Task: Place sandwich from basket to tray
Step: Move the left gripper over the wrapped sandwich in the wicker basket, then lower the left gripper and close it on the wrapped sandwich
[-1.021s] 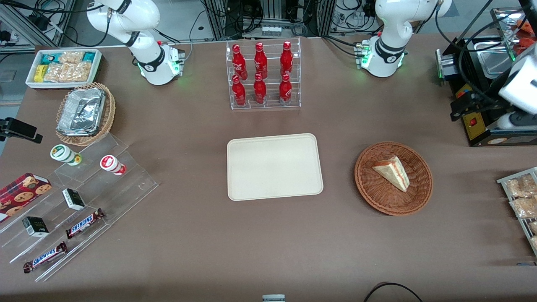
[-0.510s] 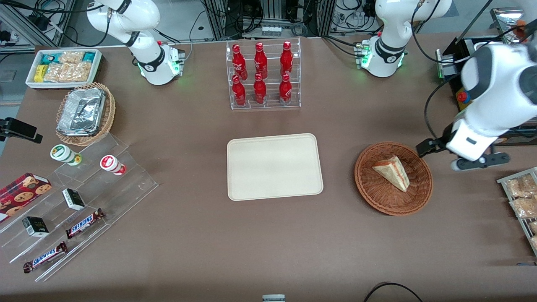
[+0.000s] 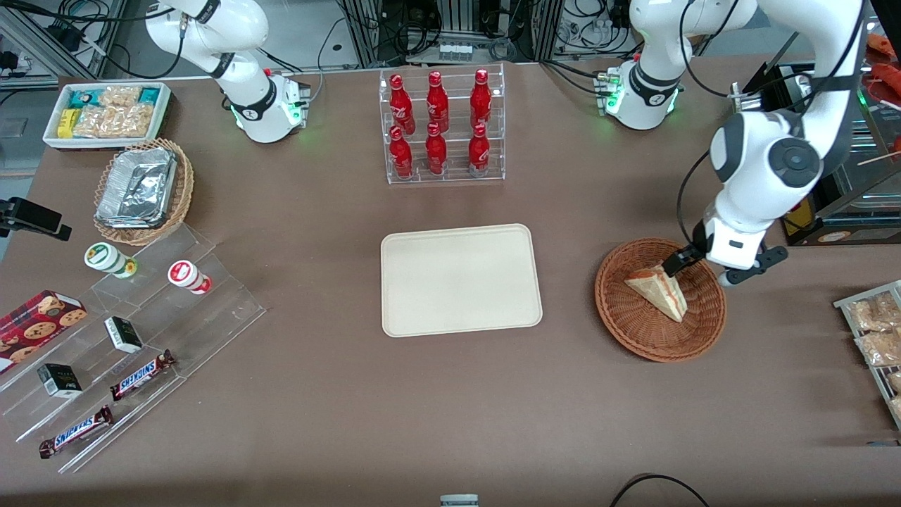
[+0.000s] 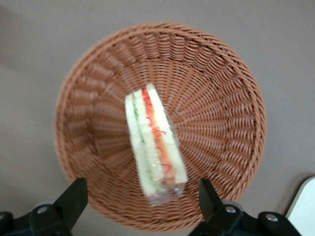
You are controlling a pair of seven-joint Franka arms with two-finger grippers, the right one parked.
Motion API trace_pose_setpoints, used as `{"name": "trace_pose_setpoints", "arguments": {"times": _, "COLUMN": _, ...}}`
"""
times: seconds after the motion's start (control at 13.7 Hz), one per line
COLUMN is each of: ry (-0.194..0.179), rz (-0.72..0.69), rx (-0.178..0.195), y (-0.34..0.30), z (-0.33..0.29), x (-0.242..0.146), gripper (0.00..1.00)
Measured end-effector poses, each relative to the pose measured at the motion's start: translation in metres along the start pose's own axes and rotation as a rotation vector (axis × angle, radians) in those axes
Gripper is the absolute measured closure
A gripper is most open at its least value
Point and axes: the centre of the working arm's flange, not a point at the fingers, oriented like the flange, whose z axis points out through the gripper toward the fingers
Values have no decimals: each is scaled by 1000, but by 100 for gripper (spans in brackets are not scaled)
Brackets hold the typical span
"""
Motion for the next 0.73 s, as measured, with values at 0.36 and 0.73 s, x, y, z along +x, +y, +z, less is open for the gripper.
{"name": "trace_pose_setpoints", "arguments": {"times": 0.36, "ry": -21, "rz": -74, "rx": -2, "y": 14, "z": 38, "x": -10, "gripper": 0}}
{"name": "trace_pose_setpoints", "arguments": {"times": 0.73, "ry": -41, "rz": -128, "rx": 9, "y": 7, "z": 68, "x": -8, "gripper": 0}}
